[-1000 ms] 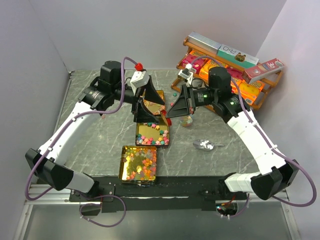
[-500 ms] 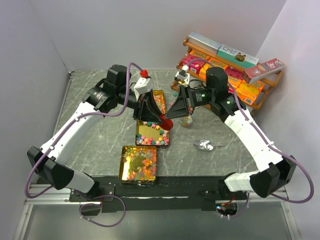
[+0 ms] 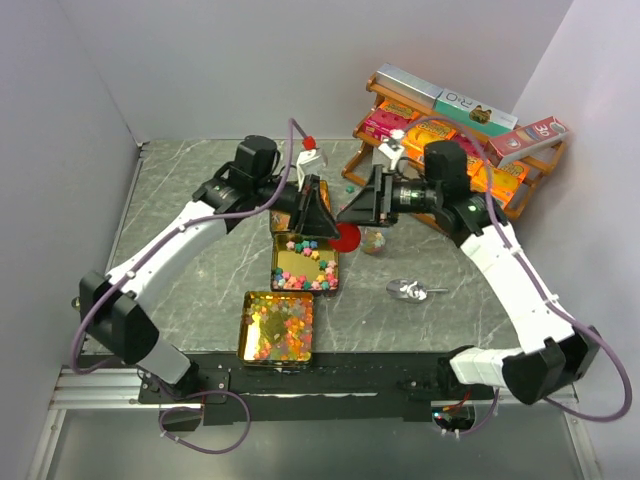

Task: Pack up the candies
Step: Close the bottle lid on the packing bottle.

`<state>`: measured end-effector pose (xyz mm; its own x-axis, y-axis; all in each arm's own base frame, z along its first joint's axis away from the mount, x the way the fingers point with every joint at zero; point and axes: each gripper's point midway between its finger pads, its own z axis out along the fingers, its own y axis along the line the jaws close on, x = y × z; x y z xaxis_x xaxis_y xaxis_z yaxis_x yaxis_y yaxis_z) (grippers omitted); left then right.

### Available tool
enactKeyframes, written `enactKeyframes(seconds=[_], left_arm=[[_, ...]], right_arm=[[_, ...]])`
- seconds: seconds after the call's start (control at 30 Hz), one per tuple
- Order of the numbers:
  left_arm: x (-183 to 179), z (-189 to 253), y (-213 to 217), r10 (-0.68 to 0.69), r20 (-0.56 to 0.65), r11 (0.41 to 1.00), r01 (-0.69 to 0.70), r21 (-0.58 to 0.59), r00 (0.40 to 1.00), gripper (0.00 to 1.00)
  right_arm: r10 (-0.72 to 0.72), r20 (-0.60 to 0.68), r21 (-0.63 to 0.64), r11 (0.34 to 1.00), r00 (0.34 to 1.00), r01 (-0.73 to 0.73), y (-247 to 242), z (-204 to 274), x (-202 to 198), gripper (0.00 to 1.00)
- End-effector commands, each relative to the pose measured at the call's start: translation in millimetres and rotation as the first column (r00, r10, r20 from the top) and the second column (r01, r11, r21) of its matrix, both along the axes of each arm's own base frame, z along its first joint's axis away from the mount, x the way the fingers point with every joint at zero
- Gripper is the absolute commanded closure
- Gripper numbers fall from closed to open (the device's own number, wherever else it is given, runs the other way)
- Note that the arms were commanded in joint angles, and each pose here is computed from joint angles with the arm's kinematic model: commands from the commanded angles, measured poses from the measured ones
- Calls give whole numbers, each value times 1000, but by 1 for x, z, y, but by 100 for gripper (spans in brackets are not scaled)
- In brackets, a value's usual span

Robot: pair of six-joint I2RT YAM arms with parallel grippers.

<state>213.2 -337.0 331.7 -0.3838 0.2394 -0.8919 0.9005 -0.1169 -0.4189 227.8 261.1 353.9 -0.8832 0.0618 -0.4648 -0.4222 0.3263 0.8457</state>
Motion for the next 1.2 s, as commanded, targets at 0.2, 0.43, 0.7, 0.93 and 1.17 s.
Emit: enactKeyframes(seconds=[0.2,0.43,0.7,0.93,1.17], left_arm=[[98,-46,-49,377,-338,926,-347,147,862,99],[155,-107,-86,472,-510,881,-405,243,719,99],[203,-122,-104,558,-534,823,-504,262,635,99],[203,-137,-107,555,-556,827,-481,290,619,99],[190,-150,-100,561,-567,825,-458,331,602,99]], right_arm=[[-650,320,-350,594,689,724,-138,-55,56,42],[-747,344,-446,404,569,799,-179,-98,58,43],[-789,300,-484,359,537,798,-190,-134,70,43],[-780,263,-546,364,567,755,-184,-167,89,44],[-782,263,-569,347,565,745,-182,-178,111,46]])
